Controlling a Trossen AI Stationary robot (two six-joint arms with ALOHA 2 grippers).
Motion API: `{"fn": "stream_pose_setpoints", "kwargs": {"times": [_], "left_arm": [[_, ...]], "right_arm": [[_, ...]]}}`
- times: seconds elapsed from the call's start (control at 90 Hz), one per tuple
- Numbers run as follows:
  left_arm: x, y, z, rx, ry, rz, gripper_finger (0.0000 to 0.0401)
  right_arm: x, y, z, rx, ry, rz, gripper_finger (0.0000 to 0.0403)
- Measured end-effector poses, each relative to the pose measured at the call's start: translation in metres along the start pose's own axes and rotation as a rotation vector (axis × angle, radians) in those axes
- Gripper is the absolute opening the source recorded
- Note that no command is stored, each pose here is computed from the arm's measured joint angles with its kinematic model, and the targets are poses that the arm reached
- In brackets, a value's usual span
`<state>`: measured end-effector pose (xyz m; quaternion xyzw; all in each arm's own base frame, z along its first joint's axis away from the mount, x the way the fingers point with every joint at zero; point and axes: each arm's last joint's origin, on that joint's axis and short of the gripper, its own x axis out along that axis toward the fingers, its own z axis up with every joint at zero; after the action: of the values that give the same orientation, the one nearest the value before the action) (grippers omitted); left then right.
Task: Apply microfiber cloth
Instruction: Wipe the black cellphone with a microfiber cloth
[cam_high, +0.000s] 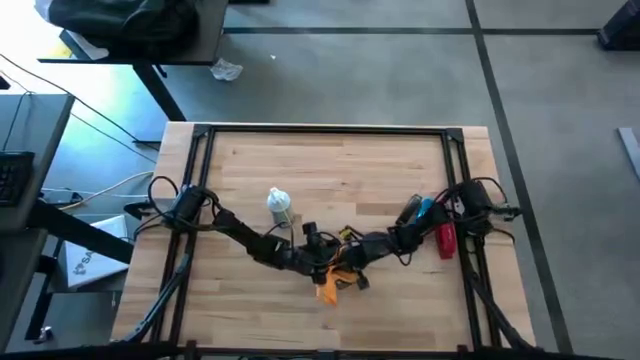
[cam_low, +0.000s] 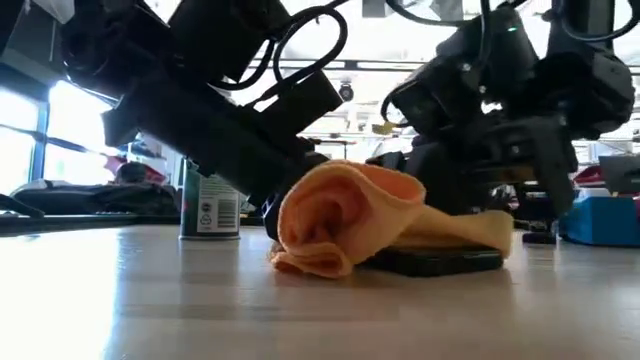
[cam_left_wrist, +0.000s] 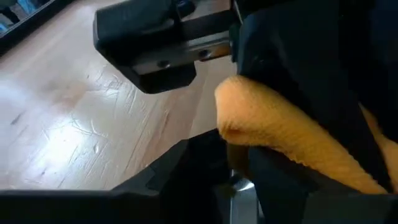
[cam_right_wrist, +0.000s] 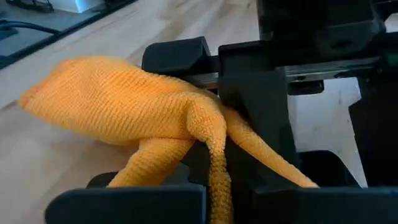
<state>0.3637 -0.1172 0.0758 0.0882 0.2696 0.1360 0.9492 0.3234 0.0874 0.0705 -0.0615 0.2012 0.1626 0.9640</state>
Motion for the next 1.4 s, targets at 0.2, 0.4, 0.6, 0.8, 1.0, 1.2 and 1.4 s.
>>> {"fn": "stream_pose_setpoints", "kwargs": {"times": [0.2, 0.4, 0.6, 0.8, 1.0, 1.2, 1.4], "left_arm": [[0.0, 0.0, 0.001, 0.007, -0.005, 0.01, 0.0147], [0.0, -0.002, 0.002, 0.002, -0.009, -0.017, 0.0147], [0.0, -0.001, 0.002, 0.002, -0.008, -0.011, 0.0147], [0.0, -0.001, 0.002, 0.017, -0.008, -0.003, 0.0147], [-0.03, -0.002, 0.032, 0.134, -0.083, 0.097, 0.0147], [-0.094, 0.006, 0.094, 0.113, -0.28, 0.092, 0.0147], [-0.171, 0.005, 0.118, 0.077, -0.357, 0.022, 0.0147]], "right_arm": [[0.001, 0.007, -0.001, 0.015, 0.031, 0.055, 0.0], [0.001, 0.028, -0.002, 0.073, 0.059, 0.107, 0.0], [0.0, 0.05, -0.001, 0.121, 0.064, 0.18, 0.0], [-0.003, 0.07, 0.0, 0.191, 0.076, 0.233, 0.0], [-0.035, 0.082, 0.038, 0.163, 0.115, 0.239, 0.0], [-0.103, 0.08, 0.09, 0.072, 0.126, 0.041, 0.0], [-0.168, 0.086, 0.105, 0.145, 0.137, -0.162, 0.0]]}}
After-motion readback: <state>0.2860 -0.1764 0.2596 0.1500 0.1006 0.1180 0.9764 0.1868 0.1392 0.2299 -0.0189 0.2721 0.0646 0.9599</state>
